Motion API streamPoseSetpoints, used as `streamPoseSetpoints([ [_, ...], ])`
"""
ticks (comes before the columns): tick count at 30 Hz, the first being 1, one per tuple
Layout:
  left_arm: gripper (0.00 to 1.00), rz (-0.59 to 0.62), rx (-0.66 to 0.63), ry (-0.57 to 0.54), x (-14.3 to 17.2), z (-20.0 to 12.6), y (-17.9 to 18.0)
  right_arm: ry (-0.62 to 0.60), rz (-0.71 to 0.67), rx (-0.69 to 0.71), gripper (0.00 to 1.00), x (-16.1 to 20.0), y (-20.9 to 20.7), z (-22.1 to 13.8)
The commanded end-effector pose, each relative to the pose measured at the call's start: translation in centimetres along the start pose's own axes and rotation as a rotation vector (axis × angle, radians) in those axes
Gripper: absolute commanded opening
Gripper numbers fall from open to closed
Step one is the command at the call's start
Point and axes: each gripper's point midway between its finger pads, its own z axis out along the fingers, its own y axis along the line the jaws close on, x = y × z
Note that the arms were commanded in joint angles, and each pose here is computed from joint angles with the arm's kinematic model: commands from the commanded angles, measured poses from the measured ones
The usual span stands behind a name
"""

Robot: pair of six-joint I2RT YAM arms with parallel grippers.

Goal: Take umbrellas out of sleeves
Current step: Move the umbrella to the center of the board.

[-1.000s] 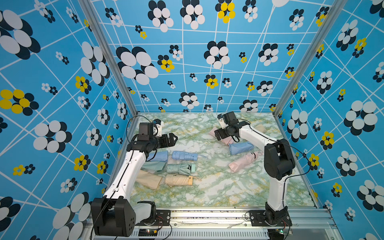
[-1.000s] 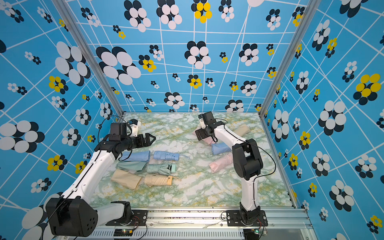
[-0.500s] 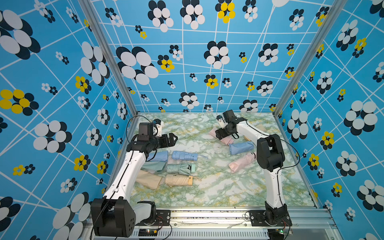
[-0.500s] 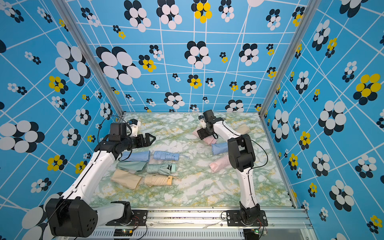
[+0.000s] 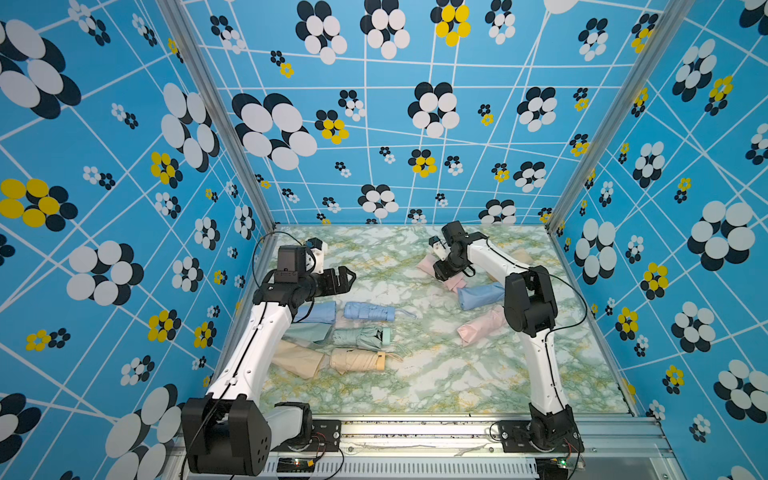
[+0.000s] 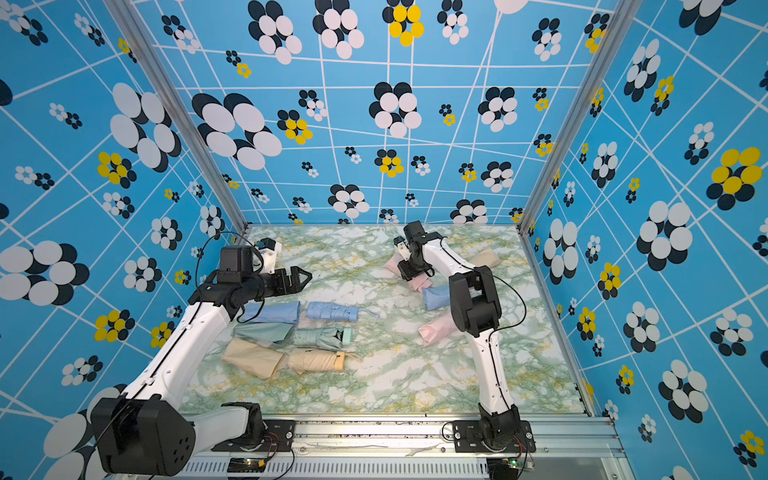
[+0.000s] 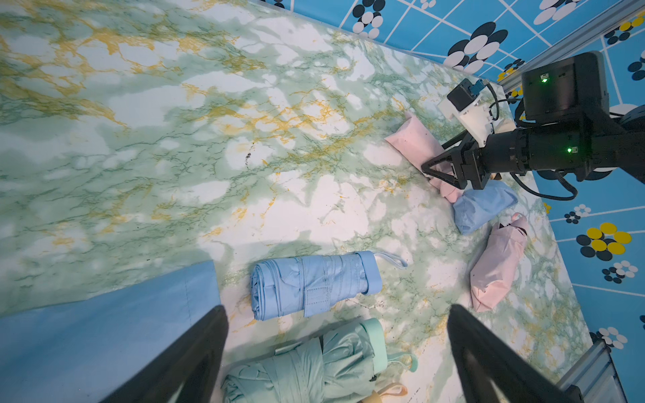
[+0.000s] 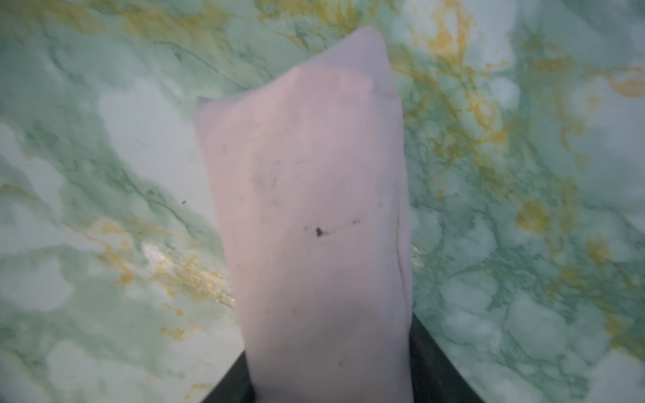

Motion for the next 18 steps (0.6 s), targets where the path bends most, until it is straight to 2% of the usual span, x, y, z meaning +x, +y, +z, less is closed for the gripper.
streamPoseSetpoints([
  [1, 0.99, 0.011, 0.023, -0.012, 0.1, -0.4, -0.6, 0.061, -0.018, -0.06, 0.46, 1.4, 1.2, 0.7],
  [4, 0.99, 0.01, 0.022, -0.008, 0.2, -0.4, -0.6, 0.057, -0.047, -0.075, 0.4, 1.2, 1.7, 0.7],
  [8, 0.99, 0.01, 0.021, -0.01, 0.1, -0.3, -0.5, 0.05, -0.11, -0.073, 0.39, 0.8, 2.6, 0.4],
  [18, 0.99, 0.012, 0.012, -0.009, 0.2, -0.2, -0.3, 0.018, -0.36, -0.112, 0.36, -1.1, 9.0, 0.1],
])
